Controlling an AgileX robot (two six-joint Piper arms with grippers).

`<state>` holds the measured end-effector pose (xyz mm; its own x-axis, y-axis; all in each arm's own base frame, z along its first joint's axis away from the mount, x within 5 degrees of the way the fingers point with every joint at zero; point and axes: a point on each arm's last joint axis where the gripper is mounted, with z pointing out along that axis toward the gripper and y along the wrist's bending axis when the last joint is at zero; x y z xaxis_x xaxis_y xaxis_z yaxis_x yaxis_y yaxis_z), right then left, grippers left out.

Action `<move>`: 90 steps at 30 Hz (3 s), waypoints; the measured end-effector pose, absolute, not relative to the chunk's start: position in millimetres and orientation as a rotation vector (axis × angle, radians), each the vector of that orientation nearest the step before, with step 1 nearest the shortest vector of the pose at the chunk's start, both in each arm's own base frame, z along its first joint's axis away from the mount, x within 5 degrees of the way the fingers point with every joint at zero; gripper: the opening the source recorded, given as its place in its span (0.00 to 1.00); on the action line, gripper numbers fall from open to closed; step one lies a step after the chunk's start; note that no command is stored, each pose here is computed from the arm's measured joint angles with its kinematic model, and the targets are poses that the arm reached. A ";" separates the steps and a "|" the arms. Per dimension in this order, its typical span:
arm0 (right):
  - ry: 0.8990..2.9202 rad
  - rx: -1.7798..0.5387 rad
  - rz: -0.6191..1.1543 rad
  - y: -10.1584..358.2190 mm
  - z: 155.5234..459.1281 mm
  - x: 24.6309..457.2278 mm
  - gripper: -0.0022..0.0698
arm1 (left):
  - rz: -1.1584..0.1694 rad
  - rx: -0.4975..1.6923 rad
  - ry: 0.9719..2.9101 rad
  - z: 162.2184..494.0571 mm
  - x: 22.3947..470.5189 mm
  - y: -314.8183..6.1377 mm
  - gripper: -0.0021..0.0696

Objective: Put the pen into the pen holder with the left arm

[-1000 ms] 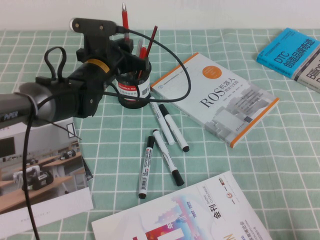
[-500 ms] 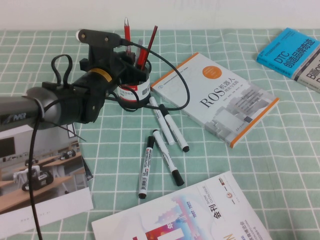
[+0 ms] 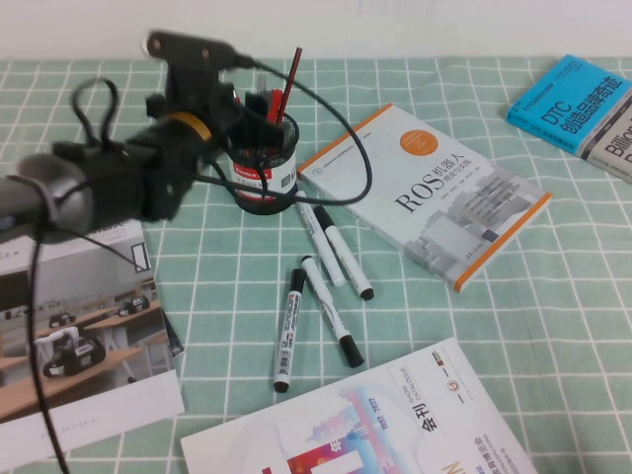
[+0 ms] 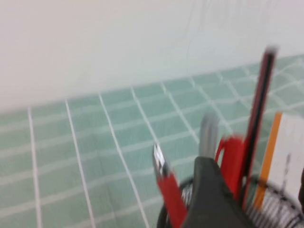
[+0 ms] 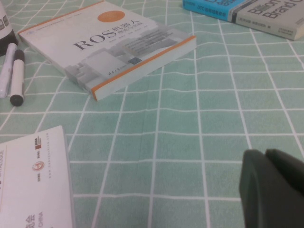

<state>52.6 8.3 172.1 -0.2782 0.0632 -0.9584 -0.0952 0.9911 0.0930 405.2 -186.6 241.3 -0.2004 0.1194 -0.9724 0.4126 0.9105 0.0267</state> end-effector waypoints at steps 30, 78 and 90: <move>1.846 -0.023 0.153 8.3 172.1 52.6 0.00 | -0.353 0.339 1.730 304.7 140.5 -65.3 0.03; 1.845 -0.023 0.153 8.3 172.2 52.6 0.00 | -0.181 0.014 1.763 181.1 54.7 -8.2 0.03; 1.845 -0.023 0.153 8.3 172.2 52.6 0.00 | -0.118 0.071 1.874 171.9 52.1 -7.1 0.03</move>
